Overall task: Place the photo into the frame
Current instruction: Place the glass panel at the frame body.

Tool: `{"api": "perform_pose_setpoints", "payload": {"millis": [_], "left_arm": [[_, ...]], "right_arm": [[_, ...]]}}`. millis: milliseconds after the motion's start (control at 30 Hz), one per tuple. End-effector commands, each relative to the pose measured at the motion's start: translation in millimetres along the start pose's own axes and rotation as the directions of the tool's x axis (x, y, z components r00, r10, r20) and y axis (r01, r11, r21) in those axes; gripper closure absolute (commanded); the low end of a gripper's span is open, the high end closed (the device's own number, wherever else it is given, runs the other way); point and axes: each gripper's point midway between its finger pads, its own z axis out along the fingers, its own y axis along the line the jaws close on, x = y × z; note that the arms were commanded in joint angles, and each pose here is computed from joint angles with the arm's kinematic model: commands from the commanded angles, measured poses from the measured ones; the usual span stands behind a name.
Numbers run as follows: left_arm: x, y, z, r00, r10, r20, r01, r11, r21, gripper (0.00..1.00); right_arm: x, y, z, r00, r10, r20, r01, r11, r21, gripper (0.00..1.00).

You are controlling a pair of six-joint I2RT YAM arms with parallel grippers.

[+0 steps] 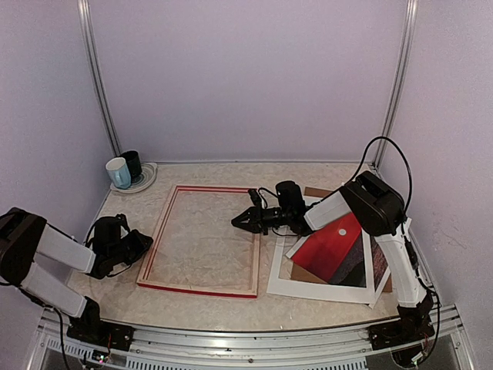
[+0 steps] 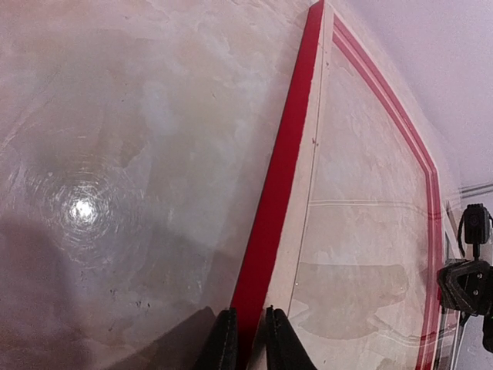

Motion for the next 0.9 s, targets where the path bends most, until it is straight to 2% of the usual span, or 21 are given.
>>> {"api": "perform_pose_setpoints", "payload": {"millis": [0,867], "left_arm": [[15.2,21.0,0.7,0.999,0.012,-0.052,-0.017,0.995,-0.095,0.85],[15.3,21.6,2.0,0.998,0.027,-0.048,-0.033,0.992,-0.121,0.83]], "right_arm": [[7.0,6.3,-0.3,0.999,0.028,-0.015,-0.028,1.0,0.004,0.91],[7.9,14.7,-3.1,0.999,0.046,-0.01,-0.046,0.999,-0.004,0.88]]}}
